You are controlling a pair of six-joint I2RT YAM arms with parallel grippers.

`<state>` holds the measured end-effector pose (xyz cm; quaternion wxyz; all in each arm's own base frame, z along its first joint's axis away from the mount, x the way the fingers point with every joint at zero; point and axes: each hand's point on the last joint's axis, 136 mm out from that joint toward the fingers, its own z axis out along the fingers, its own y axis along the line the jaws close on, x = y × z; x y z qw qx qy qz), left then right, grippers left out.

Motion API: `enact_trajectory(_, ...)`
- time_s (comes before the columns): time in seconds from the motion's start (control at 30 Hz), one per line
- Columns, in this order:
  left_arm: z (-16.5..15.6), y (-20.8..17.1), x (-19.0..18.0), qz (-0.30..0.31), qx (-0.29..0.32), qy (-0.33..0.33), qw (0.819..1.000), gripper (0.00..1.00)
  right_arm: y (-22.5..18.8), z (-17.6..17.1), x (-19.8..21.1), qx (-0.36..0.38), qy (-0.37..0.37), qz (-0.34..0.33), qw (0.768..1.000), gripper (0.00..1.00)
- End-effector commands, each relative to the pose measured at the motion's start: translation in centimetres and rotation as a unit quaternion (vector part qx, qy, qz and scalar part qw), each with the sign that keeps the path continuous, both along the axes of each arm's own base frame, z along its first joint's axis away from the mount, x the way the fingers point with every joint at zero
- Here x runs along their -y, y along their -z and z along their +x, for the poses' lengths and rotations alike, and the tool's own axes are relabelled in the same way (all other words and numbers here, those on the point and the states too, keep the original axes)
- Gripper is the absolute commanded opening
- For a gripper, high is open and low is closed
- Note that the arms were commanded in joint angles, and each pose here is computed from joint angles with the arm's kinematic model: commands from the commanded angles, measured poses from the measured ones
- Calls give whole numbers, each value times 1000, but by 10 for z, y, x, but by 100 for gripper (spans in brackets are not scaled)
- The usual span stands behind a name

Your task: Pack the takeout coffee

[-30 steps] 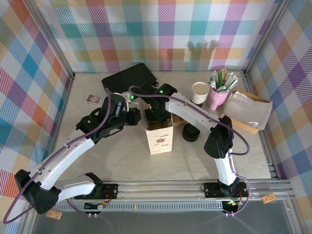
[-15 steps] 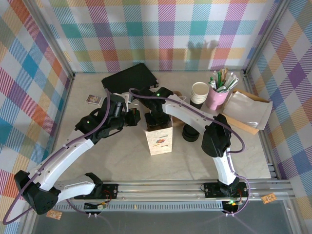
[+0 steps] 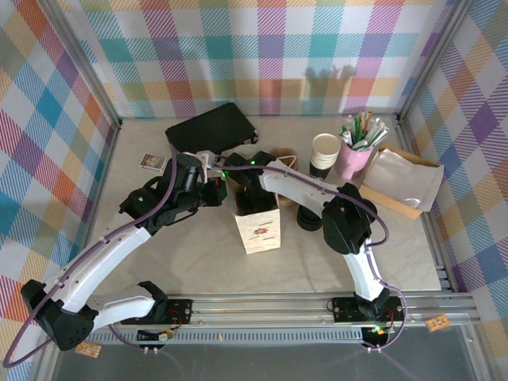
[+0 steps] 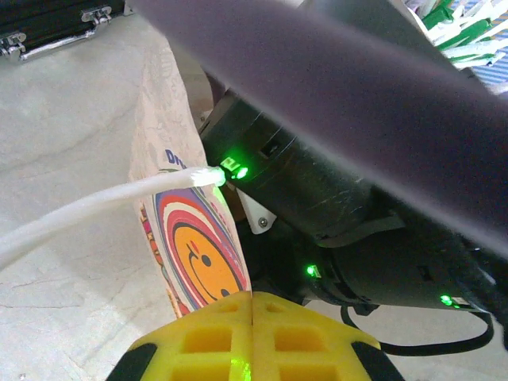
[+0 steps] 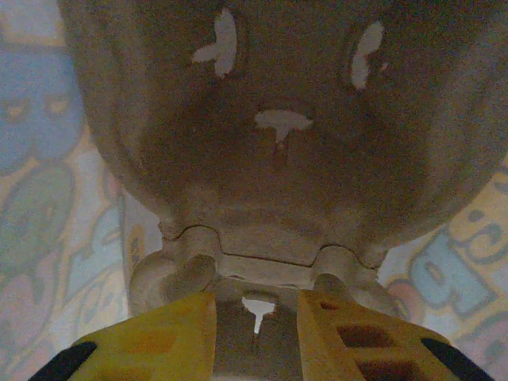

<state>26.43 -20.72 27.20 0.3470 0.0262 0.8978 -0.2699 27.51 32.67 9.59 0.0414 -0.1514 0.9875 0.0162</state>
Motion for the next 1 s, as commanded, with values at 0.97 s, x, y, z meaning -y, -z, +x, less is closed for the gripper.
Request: enact_trajectory(0.97, -12, -39, -6, -2, 42, 20, 999, 0, 48, -3, 7, -14, 6, -32, 999, 33)
